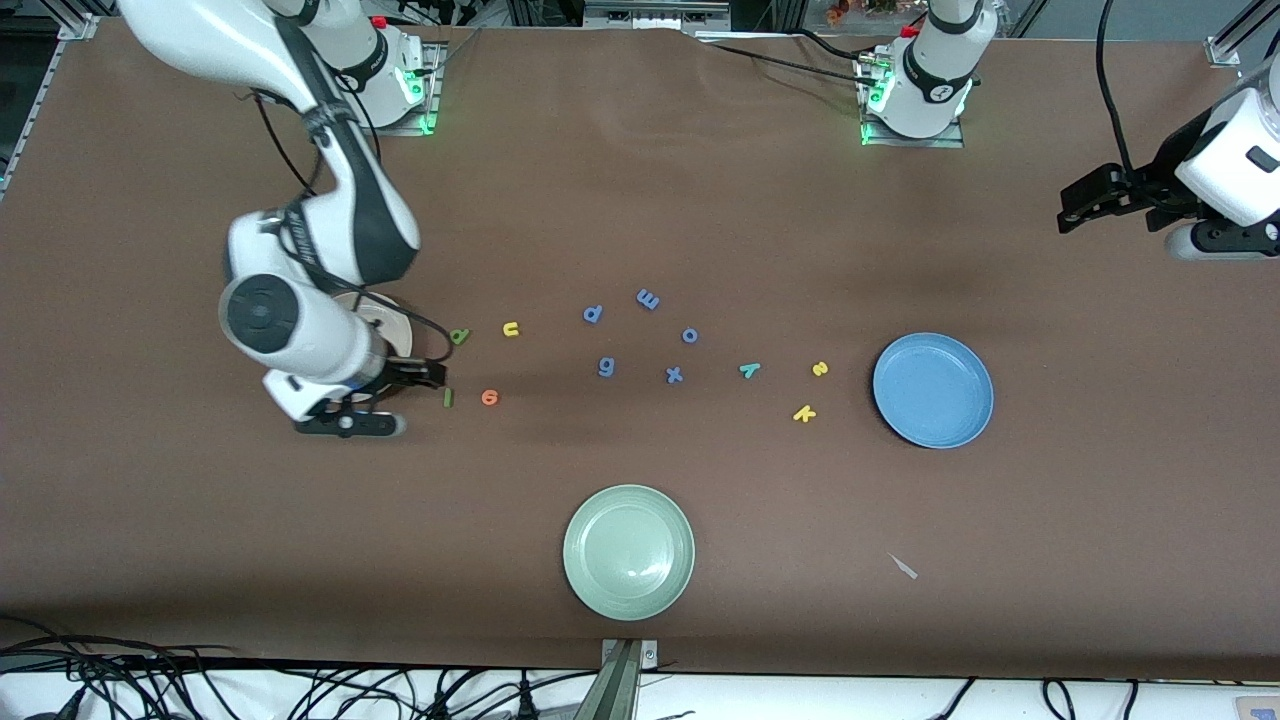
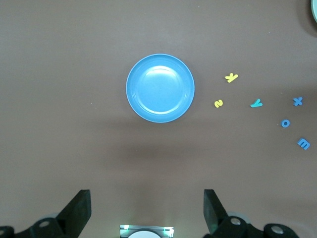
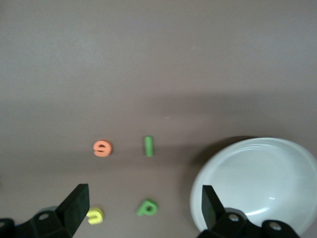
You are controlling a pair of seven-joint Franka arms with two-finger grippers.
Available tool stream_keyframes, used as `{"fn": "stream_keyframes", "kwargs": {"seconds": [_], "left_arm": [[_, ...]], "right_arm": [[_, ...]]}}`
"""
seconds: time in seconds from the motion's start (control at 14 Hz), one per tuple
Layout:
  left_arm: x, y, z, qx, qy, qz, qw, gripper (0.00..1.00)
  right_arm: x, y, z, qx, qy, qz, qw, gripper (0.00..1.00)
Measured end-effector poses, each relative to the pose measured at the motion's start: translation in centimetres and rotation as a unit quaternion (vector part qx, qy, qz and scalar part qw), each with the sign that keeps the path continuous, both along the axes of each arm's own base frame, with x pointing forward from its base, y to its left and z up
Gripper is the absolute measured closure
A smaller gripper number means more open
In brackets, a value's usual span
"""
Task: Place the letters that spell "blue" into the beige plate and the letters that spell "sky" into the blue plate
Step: 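Grasp the green l with the right gripper while the left gripper approaches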
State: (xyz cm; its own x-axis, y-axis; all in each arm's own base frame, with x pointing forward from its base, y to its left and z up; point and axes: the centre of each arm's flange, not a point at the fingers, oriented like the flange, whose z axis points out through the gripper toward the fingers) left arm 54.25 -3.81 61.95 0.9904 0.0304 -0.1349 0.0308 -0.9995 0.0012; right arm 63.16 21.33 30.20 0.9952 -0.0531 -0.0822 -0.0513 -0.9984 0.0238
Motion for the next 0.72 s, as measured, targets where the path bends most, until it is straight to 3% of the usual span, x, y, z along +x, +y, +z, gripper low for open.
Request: {"fn": "stream_keyframes", "kwargs": {"seconds": [0.21,0.43,0.72], "left_arm": [[0.0,-1.0,-0.2,-0.01,0.002,-0.007,1.0,0.0],[1.0,-1.4,-1.7,-0.024,-0.011,-0.006,1.0,0.0],[3.2,-3.1,-10.7,-0.027,-0.043,-0.013,0.999,0.0]], "right_arm": [[-2.0,2.1,-4.5,0.002,-0.016,-0.027,1.0,0.0],[-3.3,1.9,-7.1,-0.001,-0.014,-0.039,0.999,0.0],[-2.8,0.0,-8.6,-0.004,-0.012,-0.053,0.999,0.0]]}}
